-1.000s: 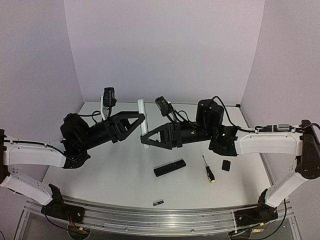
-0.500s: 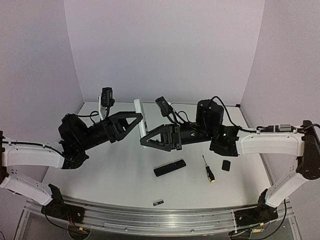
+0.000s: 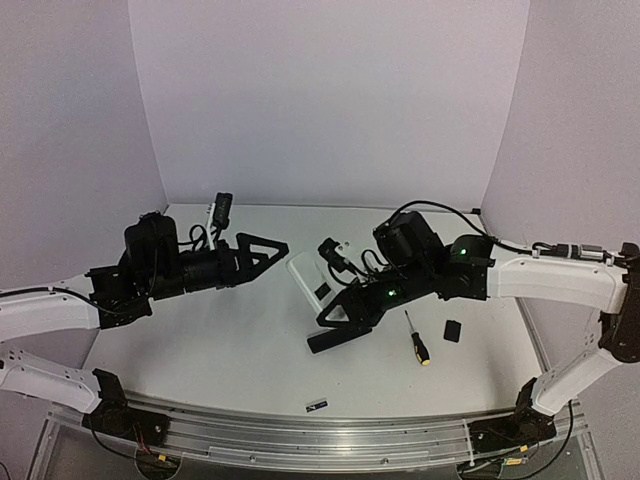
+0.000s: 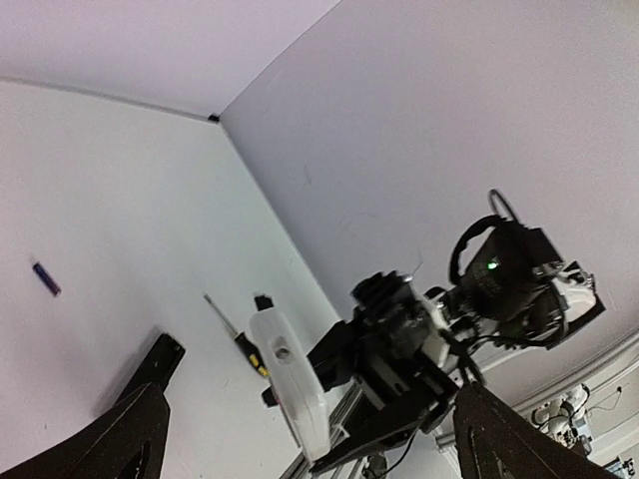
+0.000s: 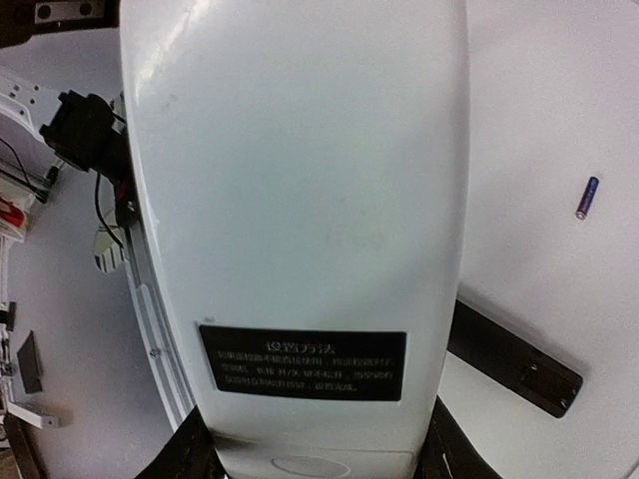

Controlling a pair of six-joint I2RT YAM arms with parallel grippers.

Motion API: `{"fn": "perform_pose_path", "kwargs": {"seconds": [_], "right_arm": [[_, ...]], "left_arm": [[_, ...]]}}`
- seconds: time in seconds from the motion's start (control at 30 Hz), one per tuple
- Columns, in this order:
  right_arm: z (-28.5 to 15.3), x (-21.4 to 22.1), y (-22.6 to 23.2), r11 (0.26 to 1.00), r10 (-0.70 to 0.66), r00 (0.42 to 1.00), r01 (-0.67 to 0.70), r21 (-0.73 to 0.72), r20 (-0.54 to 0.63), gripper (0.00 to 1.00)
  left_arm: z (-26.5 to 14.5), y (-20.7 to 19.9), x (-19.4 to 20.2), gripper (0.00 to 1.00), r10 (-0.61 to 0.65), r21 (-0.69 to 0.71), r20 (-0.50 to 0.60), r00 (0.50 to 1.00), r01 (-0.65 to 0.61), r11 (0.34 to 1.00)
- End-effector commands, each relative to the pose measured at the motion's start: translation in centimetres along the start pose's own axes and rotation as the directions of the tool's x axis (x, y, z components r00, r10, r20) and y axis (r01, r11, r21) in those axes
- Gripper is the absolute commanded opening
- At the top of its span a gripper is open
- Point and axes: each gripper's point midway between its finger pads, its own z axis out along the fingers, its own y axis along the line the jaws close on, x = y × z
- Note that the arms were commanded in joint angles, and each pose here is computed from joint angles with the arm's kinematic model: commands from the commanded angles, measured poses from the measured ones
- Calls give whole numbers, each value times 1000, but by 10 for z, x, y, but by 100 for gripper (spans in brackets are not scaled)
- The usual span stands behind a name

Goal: Unload the batteries from the remote control

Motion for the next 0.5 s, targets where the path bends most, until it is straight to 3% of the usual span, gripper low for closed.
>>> {"fn": "perform_pose_path", "kwargs": {"seconds": [0.0,0.23,0.47], "right_arm": [[-13,9,-6,977,-193,977,200,73,-94,3],[-15,16,-7,939,-312,935,330,94,-167,2],[-16,12,7,900,-426,892,435,33,-153,2]], "left_arm": [[13,10,30,100,-83,-77,-201,976,69,995],[29,-11,49,99,-146,60,-339,929,176,982],[36,-10,69,81,-216,126,-463,860,306,944]]}}
